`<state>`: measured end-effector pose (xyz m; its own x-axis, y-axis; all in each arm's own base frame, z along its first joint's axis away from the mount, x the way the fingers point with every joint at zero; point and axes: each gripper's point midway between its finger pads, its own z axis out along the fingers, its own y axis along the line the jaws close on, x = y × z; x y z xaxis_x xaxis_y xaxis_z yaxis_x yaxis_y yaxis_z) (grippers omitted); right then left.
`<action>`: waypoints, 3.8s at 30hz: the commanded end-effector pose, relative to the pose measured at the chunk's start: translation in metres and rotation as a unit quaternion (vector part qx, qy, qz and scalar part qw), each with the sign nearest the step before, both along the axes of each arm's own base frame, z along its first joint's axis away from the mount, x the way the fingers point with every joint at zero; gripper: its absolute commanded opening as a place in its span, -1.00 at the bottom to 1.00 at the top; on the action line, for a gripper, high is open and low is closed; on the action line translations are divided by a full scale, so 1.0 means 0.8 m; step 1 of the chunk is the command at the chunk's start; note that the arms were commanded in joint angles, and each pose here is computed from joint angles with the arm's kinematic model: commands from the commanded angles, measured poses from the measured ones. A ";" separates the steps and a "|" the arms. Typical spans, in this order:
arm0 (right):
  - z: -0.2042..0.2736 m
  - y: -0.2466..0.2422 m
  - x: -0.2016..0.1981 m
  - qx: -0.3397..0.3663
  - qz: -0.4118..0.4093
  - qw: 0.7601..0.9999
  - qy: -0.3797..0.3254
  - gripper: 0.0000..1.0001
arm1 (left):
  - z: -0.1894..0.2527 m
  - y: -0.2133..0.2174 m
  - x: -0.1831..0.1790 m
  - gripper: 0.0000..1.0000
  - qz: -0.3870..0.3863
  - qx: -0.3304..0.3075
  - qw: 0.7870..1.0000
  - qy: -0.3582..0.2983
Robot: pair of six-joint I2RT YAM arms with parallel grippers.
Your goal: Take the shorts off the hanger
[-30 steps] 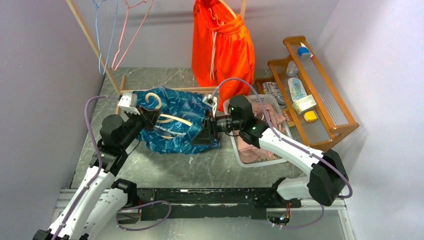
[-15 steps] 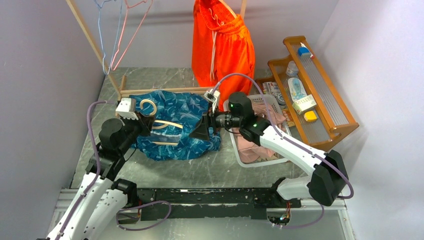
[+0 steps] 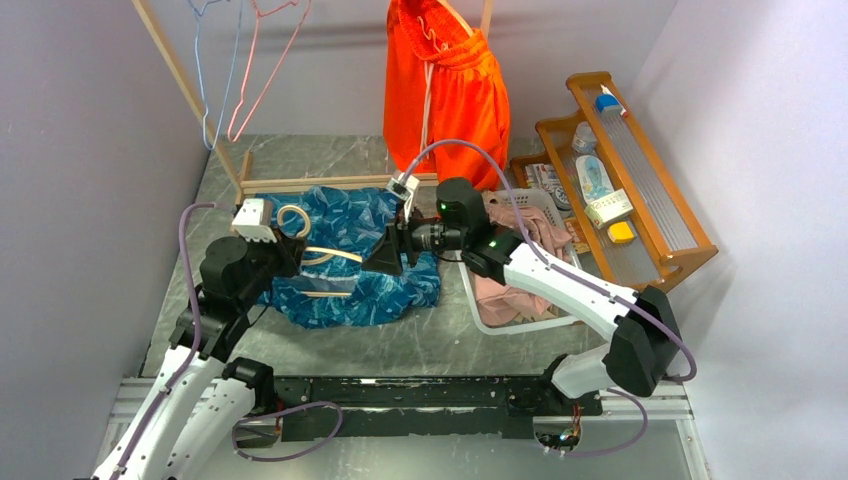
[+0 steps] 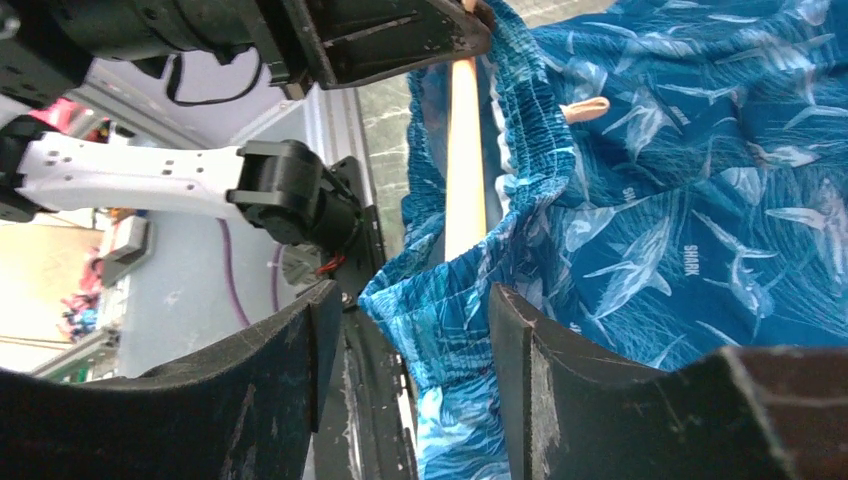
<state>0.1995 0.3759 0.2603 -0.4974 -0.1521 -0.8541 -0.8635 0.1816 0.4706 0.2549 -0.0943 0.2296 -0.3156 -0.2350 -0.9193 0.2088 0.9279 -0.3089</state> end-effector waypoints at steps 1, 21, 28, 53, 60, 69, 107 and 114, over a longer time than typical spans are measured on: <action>-0.009 0.008 0.017 -0.037 -0.034 0.998 -0.036 0.17 | 0.043 0.006 0.002 -0.86 0.012 -0.006 0.999 -0.042; -0.027 0.000 0.028 -0.082 -0.077 0.992 -0.062 -0.42 | 0.035 0.029 0.002 -0.86 0.063 0.003 0.998 -0.032; -0.033 0.004 0.024 -0.079 -0.078 0.993 -0.033 -0.14 | 0.037 0.028 0.000 -0.86 0.056 0.005 0.998 -0.042; -0.027 0.015 0.026 -0.044 -0.089 0.995 -0.004 -0.45 | 0.021 0.018 0.003 -0.86 0.034 0.016 0.999 -0.015; -0.029 0.006 0.036 -0.047 -0.123 0.991 -0.008 -1.00 | 0.017 0.026 0.002 -0.86 0.051 0.022 0.998 -0.009; -0.050 -0.019 0.003 -0.059 -0.084 0.995 -0.001 -1.00 | 0.016 0.088 -0.009 -0.86 0.204 0.005 0.979 0.016; -0.037 -0.075 0.028 -0.037 -0.157 0.976 -0.149 0.35 | 0.028 0.080 -0.010 -0.86 0.187 -0.022 0.982 -0.014; -0.015 -0.062 0.018 -0.048 -0.103 0.983 -0.143 0.48 | 0.033 0.042 0.001 -0.86 0.102 -0.021 0.994 -0.031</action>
<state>0.2180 0.3152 0.2398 -0.2913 -0.1065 -0.9507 -0.8538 0.4771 0.2082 0.2459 -0.0376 0.2343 -0.2465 -0.3484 -0.9043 -0.1207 0.9369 -0.3281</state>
